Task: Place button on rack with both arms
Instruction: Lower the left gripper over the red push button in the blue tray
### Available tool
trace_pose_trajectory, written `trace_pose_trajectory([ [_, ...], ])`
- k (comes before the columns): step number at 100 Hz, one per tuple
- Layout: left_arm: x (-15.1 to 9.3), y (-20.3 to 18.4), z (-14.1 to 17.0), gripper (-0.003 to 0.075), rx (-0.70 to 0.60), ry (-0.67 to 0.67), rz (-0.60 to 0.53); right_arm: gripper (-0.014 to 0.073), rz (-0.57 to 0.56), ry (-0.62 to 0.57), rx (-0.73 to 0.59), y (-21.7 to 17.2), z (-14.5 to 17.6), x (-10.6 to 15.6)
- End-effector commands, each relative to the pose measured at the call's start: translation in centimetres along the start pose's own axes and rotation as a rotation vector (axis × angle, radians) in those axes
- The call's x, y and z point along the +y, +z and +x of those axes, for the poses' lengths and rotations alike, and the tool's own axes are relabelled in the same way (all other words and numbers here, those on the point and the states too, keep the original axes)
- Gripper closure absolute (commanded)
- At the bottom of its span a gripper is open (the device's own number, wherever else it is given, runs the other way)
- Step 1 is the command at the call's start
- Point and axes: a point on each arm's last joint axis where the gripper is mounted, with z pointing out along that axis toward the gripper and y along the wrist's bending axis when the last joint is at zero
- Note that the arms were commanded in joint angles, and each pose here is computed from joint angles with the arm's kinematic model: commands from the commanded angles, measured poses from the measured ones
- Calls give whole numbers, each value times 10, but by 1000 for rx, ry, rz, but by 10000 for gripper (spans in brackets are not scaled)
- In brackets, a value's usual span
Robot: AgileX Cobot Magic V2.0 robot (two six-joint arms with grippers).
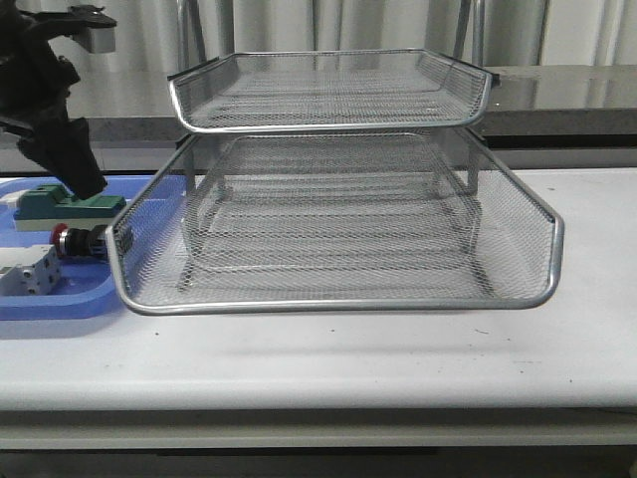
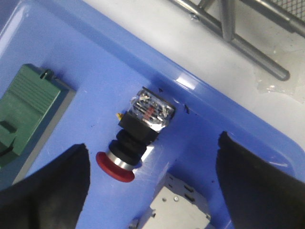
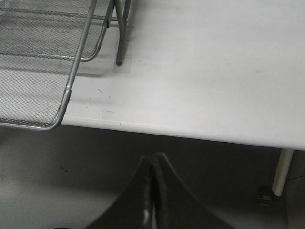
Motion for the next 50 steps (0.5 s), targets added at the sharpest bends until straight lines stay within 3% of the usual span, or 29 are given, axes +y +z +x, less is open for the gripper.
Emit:
trace_pose_trajectory([
  [1, 10, -25, -15, 187, -66, 13, -49, 664, 4, 1, -90, -7, -13, 0],
  [30, 26, -8, -26, 187, -13, 79, 28, 664, 4, 1, -90, -7, -13, 0],
  [50, 30, 2, -23, 187, 29, 121, 20, 664, 4, 1, -90, -7, -13, 0],
])
